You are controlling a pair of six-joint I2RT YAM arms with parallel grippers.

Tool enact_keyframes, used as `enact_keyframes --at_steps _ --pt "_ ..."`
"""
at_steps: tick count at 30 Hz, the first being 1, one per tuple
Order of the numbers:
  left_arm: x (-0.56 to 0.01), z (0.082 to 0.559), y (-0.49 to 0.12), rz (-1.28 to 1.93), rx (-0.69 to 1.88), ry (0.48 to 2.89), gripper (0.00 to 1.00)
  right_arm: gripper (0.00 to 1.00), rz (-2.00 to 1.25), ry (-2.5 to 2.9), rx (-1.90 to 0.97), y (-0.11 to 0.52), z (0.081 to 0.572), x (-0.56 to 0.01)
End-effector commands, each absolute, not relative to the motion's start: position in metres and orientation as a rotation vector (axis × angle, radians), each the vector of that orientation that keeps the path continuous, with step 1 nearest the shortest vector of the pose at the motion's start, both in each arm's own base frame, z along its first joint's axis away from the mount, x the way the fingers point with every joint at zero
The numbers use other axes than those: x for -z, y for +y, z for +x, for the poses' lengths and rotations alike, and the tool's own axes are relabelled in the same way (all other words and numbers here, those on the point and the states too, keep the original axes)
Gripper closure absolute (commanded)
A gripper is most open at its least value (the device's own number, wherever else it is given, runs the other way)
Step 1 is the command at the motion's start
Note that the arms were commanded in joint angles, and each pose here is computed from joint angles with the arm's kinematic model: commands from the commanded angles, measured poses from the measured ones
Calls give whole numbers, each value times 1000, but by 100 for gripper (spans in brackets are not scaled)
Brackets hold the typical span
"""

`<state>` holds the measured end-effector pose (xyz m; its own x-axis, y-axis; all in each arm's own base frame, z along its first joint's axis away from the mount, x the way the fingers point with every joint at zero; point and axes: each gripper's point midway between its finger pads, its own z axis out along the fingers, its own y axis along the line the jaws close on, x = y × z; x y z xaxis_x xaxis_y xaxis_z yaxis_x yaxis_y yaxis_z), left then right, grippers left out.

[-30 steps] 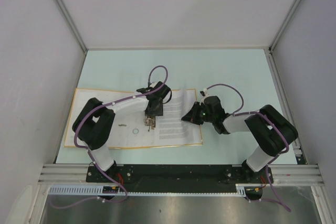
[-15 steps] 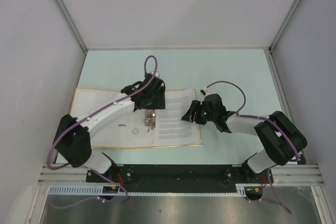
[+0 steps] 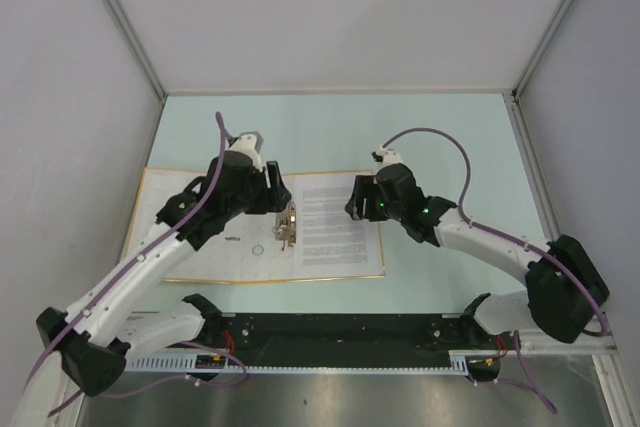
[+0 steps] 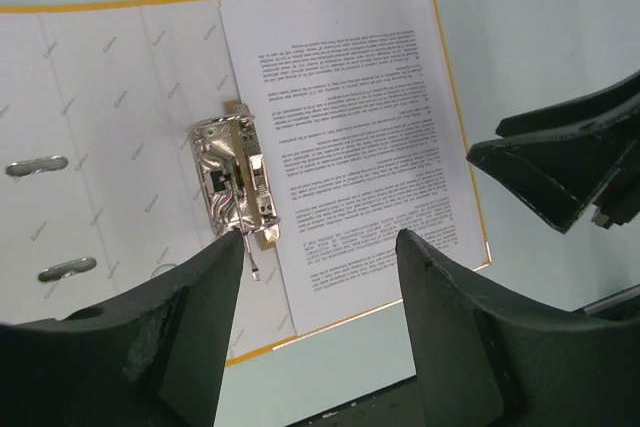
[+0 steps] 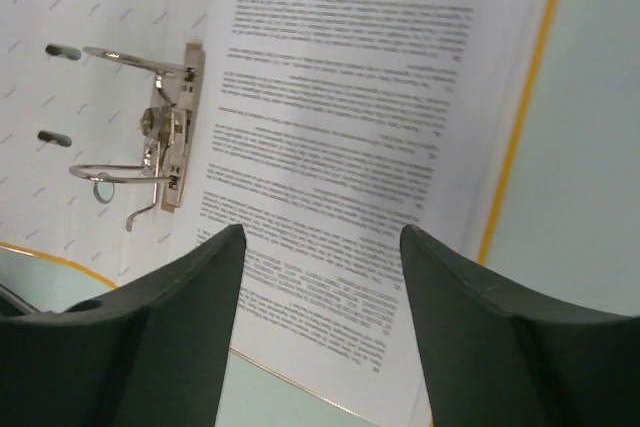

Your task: Put the files into the folder

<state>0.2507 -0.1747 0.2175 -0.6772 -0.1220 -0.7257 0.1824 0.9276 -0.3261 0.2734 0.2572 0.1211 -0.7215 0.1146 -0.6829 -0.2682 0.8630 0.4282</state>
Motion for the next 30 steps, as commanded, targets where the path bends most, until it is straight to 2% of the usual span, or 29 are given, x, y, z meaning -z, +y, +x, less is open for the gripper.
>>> enact_keyframes --at_steps 1,2,6,7,13,23,30 --pt "-204 236 -152 10 439 2276 32 41 -138 2224 -647 310 296 -142" --pt "-206 234 -149 3 444 2261 32 50 -150 2218 -650 320 299 -143" --pt "-184 230 -146 2 455 2296 32 65 -205 2232 -697 368 305 -128" --pt "-180 228 -148 14 470 2304 32 72 -213 2233 -713 377 303 -127" --pt "-146 219 -152 64 484 2380 35 90 -291 2261 -802 433 299 -102" --pt "-135 216 -157 -58 568 2364 48 87 -323 2325 -717 454 295 -74" --pt "-143 214 -162 -47 613 2342 50 85 -313 2339 -599 445 300 -68"
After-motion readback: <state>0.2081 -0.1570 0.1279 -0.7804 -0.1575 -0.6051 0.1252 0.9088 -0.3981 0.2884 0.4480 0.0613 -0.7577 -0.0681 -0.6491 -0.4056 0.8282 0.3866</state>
